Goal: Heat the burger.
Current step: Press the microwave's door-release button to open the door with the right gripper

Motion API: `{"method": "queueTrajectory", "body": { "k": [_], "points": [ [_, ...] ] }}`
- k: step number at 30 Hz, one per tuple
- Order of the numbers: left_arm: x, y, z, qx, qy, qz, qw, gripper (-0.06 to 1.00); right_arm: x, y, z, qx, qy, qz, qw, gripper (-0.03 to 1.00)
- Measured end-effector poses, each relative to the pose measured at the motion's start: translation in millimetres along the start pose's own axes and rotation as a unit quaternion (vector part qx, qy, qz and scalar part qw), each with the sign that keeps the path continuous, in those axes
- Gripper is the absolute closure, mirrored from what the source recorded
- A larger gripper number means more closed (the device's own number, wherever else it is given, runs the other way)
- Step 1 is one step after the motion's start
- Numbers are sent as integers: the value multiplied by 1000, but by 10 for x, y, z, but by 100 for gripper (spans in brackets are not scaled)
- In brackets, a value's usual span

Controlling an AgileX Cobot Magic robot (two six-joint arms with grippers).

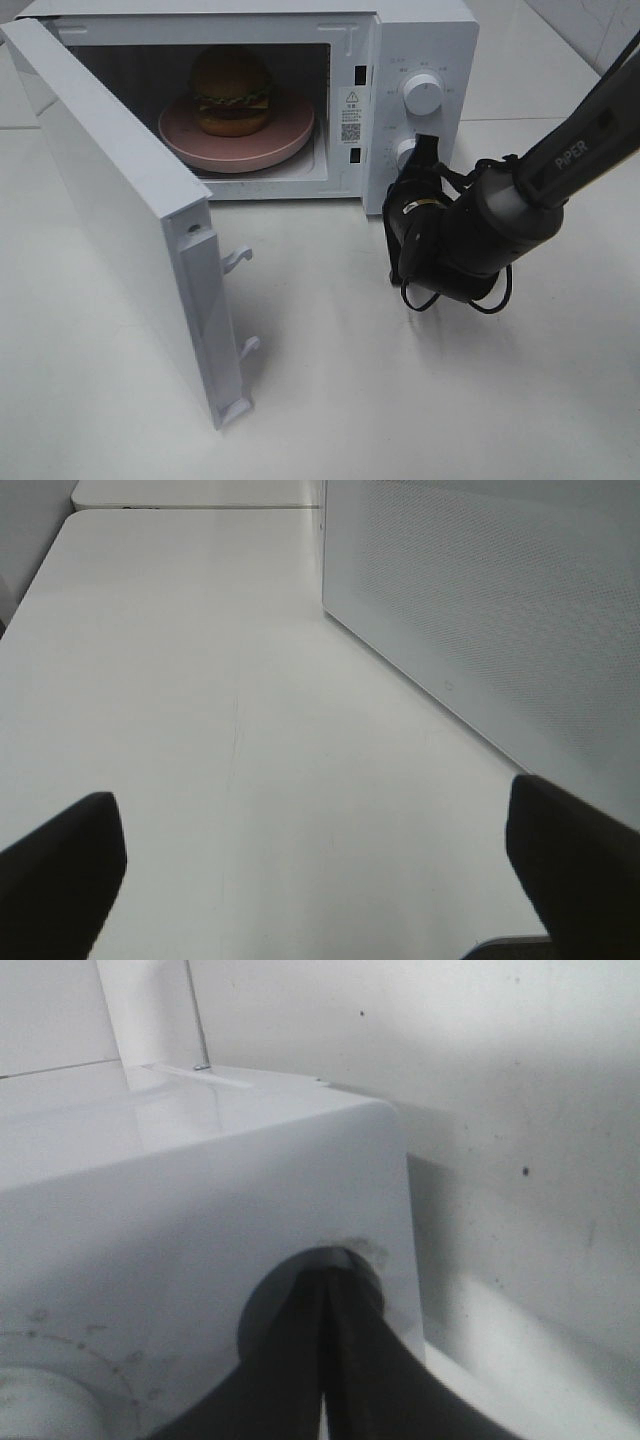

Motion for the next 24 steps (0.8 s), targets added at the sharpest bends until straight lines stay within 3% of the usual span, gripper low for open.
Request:
{"method": "queueTrajectory", "body": {
  "k": [18,24],
  "points": [
    [0,0,0,0,0,0,1000,-3,28,-181,77,-37,-10,36,999,96],
    [0,0,0,0,0,0,1000,-3,9,-322,210,-26,-44,58,997,96]
  ]
}}
Point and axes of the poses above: a point on each arm's last joint axis where the gripper is mounted, y pointing out along that axis toward the gripper, z along the wrist's bending axis when the last joint is at zero, x = y × z, the point moved 3 cm from there along y, pointing out along that axis toward the gripper, and after that the axes turned 6 degrees about -y, right-handed, at the moved point
